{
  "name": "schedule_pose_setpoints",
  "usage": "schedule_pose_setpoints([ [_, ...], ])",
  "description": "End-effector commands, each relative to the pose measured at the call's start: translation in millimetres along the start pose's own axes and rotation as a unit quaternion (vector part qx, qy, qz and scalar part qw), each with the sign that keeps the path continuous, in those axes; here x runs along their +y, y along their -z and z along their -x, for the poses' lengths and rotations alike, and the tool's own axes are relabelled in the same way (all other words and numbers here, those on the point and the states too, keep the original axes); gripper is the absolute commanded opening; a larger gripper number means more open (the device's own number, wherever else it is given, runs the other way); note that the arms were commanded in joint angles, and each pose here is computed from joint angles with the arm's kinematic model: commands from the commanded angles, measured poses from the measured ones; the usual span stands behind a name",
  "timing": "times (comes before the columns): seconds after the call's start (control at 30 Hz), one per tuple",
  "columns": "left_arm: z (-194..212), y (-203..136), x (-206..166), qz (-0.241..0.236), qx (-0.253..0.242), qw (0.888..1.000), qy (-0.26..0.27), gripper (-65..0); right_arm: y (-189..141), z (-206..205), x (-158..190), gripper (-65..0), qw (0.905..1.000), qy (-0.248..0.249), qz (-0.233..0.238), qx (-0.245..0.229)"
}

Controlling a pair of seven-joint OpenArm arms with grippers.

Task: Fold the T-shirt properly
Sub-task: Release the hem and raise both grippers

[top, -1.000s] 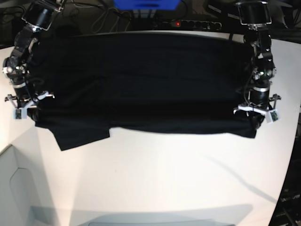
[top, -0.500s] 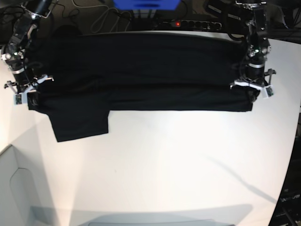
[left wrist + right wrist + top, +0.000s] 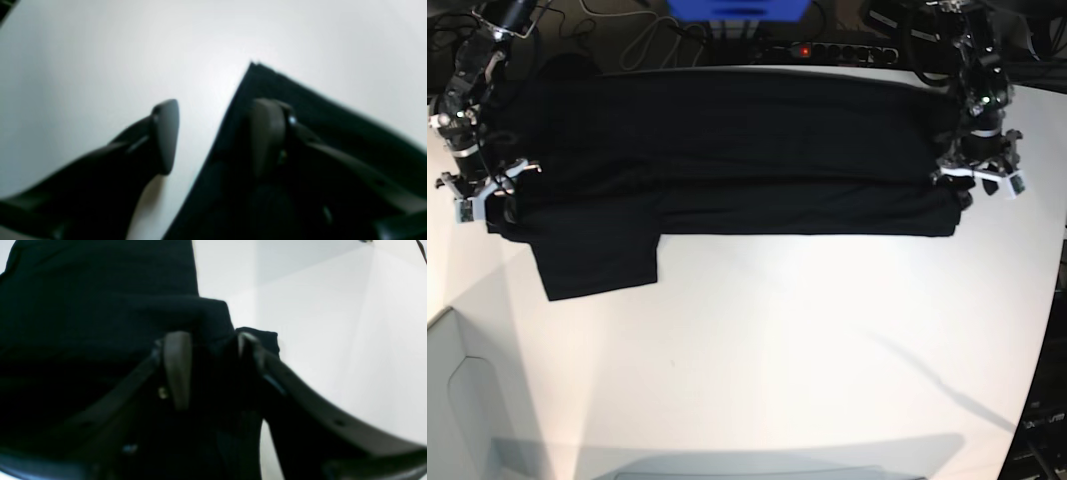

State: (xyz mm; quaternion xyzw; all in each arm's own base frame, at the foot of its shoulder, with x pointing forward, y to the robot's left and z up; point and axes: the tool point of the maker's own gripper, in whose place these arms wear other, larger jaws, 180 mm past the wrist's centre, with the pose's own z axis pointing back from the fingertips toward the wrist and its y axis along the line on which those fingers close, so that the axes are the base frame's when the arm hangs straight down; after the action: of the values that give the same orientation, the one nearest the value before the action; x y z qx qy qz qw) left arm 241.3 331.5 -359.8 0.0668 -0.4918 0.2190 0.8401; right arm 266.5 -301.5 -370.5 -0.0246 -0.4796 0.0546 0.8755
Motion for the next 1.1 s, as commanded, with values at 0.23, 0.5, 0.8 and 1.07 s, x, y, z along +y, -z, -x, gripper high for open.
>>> schedule_pose_setpoints([
  [0.23,-36,9,-7,0.005,-0.05,0.999,-0.004,-31.1,-2,-23,3,-38.5,0.9992,-0.004,-0.003,-0.039],
  [0.5,-18,33,-33,0.032,-0.019,0.999,-0.006,-31.1,-2,-21,4,-38.5,0.9993,-0.002,-0.004,-0.037],
  [0.8,-9,42,-35,0.032,-0.006,0.999,-0.012,-41.7,-1,-21,4,-38.5,0.9993,-0.001,-0.004,-0.036],
  [1.07,-17,45,-39,0.035,-0.014,0.999,-0.015,-64.5,0,-25,3,-38.5,0.9992,-0.001,-0.003,-0.041],
])
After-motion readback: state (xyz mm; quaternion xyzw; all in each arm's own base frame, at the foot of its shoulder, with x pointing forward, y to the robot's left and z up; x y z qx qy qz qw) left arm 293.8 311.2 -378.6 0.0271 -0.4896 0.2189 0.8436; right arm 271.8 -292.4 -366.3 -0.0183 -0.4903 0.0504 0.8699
